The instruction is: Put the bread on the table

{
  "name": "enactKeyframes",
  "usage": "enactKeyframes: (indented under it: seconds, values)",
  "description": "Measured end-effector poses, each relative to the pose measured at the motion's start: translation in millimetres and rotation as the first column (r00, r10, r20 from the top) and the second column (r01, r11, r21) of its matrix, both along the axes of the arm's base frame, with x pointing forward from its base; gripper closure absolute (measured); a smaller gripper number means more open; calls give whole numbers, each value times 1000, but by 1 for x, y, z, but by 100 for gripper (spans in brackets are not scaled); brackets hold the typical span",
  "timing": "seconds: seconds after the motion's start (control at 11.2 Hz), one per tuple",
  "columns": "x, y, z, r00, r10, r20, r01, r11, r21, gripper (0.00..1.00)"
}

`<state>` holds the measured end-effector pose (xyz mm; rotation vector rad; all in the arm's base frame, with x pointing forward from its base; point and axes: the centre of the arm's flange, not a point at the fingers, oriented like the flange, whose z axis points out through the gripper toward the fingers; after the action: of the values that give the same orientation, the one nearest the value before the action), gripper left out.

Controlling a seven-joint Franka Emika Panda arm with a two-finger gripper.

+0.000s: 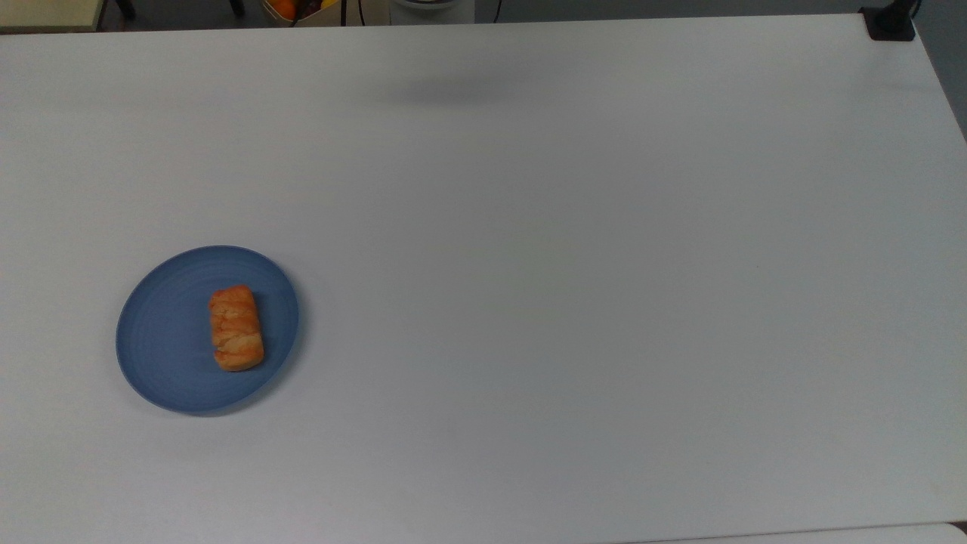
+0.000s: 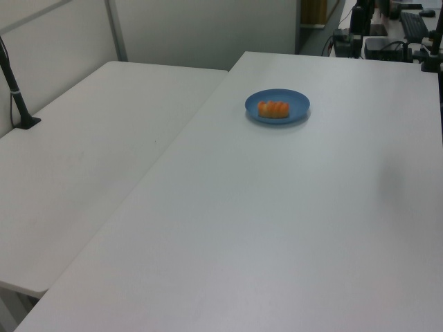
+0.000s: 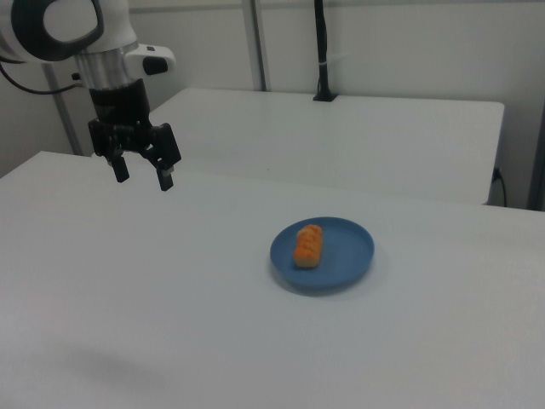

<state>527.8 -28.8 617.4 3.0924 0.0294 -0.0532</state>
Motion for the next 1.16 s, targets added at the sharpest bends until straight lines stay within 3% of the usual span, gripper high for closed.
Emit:
enactKeyframes:
  seconds: [0.62, 0.89, 1.16]
  values:
    - [2, 0, -2, 1000, 21, -4, -21, 1000, 0, 0]
    - [14, -8, 1, 997, 11, 70, -11, 1000, -6, 0]
    - [28, -24, -5, 996, -17, 89, 19, 1000, -12, 0]
